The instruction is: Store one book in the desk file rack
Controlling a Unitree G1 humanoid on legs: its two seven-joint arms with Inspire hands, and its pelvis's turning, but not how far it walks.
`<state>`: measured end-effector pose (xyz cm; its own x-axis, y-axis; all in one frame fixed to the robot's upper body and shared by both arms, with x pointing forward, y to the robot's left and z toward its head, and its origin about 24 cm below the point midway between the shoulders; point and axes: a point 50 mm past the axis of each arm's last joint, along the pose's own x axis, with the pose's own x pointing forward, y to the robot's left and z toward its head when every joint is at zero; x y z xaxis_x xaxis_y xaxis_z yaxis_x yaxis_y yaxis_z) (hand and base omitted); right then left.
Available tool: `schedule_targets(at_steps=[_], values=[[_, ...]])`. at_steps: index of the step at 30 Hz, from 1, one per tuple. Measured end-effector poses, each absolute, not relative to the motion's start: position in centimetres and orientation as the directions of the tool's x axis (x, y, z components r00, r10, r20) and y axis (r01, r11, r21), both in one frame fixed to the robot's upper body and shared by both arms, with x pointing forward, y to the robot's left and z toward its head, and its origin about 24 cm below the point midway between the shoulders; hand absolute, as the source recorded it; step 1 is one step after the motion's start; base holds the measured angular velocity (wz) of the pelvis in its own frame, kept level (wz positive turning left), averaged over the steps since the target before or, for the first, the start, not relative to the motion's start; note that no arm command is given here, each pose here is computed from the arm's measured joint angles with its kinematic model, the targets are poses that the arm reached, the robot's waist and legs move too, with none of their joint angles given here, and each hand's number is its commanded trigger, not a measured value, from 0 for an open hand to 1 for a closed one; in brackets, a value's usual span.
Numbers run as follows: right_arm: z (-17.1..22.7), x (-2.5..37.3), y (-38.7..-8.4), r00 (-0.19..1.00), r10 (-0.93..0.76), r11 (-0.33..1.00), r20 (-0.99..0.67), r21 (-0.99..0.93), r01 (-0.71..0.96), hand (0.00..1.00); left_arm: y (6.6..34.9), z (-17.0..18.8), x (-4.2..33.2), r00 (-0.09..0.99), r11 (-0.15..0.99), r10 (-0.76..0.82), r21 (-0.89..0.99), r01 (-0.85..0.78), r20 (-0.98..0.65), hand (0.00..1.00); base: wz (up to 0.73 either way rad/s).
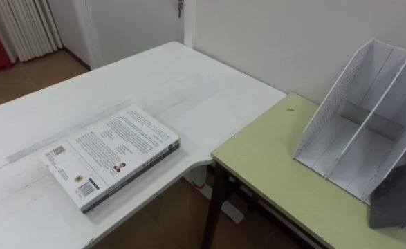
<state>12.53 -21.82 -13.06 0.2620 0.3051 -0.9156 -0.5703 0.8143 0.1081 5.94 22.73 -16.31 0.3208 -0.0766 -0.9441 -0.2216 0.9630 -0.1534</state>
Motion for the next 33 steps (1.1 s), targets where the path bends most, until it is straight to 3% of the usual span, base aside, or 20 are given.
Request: schedule_targets(at_steps=[10, 19, 25, 33], values=[[-15.6, 7.7, -23.9, 0.311, 0.111, 0.988, -0.944, 0.07, -0.137, 0.0, 23.5, -16.3, 4.9, 0.322, 0.971, -0.019, -0.095, -0.22, -0.947, 0.0, 0.04], [-16.5, 4.2, -24.3, 0.291, -0.006, 0.97, -0.957, 0.065, 0.233, 0.0, 23.4, -16.4, 4.1, 0.316, 0.97, 0.008, -0.07, -0.233, -0.949, 0.0, -0.02], [-16.6, 2.4, -24.6, 0.275, -0.064, 0.928, -0.959, 0.044, 0.37, 0.0, 23.5, -16.5, 3.9, 0.303, 0.978, 0.022, -0.042, -0.205, -0.953, 0.0, -0.11], [-16.5, 1.7, -24.9, 0.255, -0.11, 0.909, -0.961, 0.006, 0.417, 0.0, 23.7, -16.5, 3.8, 0.286, 0.986, 0.071, 0.023, -0.166, -0.956, 0.0, -0.05]])
